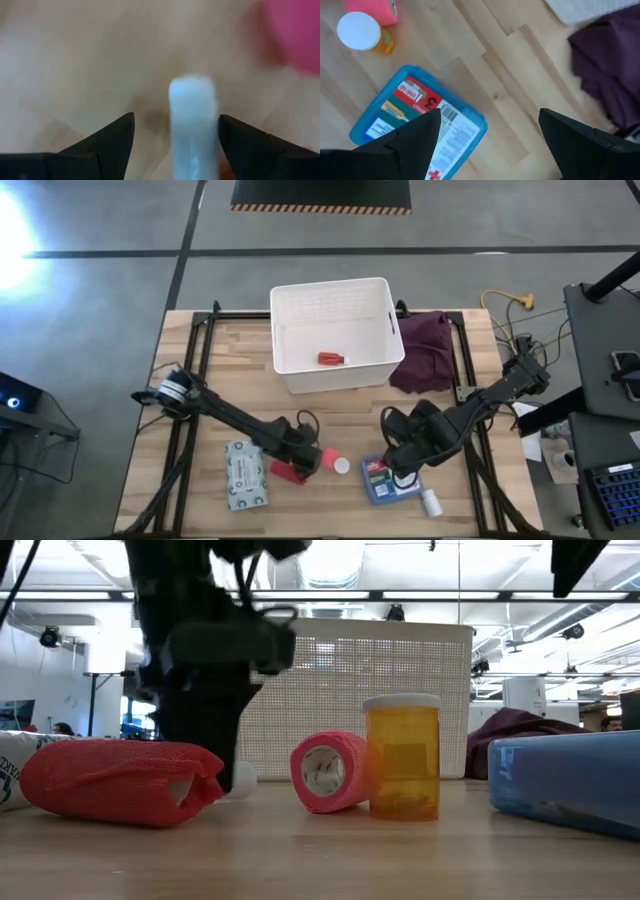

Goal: Pick & place medical supplies in basket/bin
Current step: Put the white rolled gauze into the white bin

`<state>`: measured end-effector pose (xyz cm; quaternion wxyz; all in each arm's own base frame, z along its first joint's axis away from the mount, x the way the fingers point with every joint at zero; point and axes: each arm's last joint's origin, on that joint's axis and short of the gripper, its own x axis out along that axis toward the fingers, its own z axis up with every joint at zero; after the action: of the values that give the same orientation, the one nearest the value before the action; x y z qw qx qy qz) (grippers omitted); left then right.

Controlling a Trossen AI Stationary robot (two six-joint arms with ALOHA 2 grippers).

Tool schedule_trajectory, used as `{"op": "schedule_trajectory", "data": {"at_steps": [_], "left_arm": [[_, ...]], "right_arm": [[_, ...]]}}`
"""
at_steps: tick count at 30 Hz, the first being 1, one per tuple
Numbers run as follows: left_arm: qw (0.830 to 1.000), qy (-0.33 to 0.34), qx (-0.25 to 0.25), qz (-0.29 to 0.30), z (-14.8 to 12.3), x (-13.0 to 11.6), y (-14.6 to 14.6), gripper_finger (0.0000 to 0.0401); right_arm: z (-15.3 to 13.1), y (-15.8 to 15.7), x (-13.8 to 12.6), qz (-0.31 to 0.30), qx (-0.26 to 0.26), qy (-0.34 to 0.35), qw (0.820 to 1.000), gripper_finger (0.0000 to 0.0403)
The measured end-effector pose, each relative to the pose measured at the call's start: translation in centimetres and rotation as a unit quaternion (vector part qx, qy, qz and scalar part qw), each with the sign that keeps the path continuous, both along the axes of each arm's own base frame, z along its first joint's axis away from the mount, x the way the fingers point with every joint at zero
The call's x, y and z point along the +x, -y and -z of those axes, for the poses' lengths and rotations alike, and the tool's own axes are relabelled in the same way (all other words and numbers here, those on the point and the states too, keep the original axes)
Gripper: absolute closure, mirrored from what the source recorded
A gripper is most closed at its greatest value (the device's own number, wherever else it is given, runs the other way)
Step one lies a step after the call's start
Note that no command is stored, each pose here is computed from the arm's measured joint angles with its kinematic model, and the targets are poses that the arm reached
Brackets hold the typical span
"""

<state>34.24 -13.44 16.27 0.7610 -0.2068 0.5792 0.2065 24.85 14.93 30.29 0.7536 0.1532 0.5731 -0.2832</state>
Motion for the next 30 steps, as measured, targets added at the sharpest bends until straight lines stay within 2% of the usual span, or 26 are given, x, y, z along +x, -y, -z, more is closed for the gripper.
{"op": "schedule_trajectory", "data": {"at_steps": [6,9,15,20,22,24,27,30], "left_arm": [[1.0,-0.023,-0.006,-0.005,0.6,-0.6,0.0,0.0142],[0.999,-0.032,-0.005,-0.008,0.7,-0.8,0.0,0.0158],[0.999,-0.037,-0.003,-0.011,0.7,-0.9,-0.1,0.0229],[0.998,-0.055,-0.005,-0.009,0.1,-1.3,-0.2,0.0302],[0.999,-0.052,-0.004,-0.003,-1.1,-1.6,-0.3,0.0329],[1.0,-0.015,-0.014,0.001,-3.3,-1.6,-0.1,0.0349],[0.998,0.065,0.0,0.002,-7.7,-2.1,0.0,0.0364],[0.986,0.166,0.017,0.014,-12.4,-2.9,-0.2,0.0361]], "right_arm": [[0.0,0.1,0.1,-0.024,-0.029,0.009,0.999,0.0074],[0.1,0.2,0.1,-0.026,-0.04,0.01,0.999,0.0074],[0.6,0.3,0.0,-0.021,-0.05,0.006,0.999,0.0074],[0.6,0.2,-0.4,0.012,-0.06,0.029,0.998,0.0074],[0.1,0.1,-0.9,0.027,-0.061,0.05,0.996,0.0074],[-0.5,0.0,-1.7,0.046,-0.061,0.07,0.995,0.0074],[-1.3,-0.1,-3.2,0.074,-0.066,0.085,0.991,0.0074],[-1.8,0.1,-4.4,0.089,-0.065,0.089,0.99,0.0074]]}}
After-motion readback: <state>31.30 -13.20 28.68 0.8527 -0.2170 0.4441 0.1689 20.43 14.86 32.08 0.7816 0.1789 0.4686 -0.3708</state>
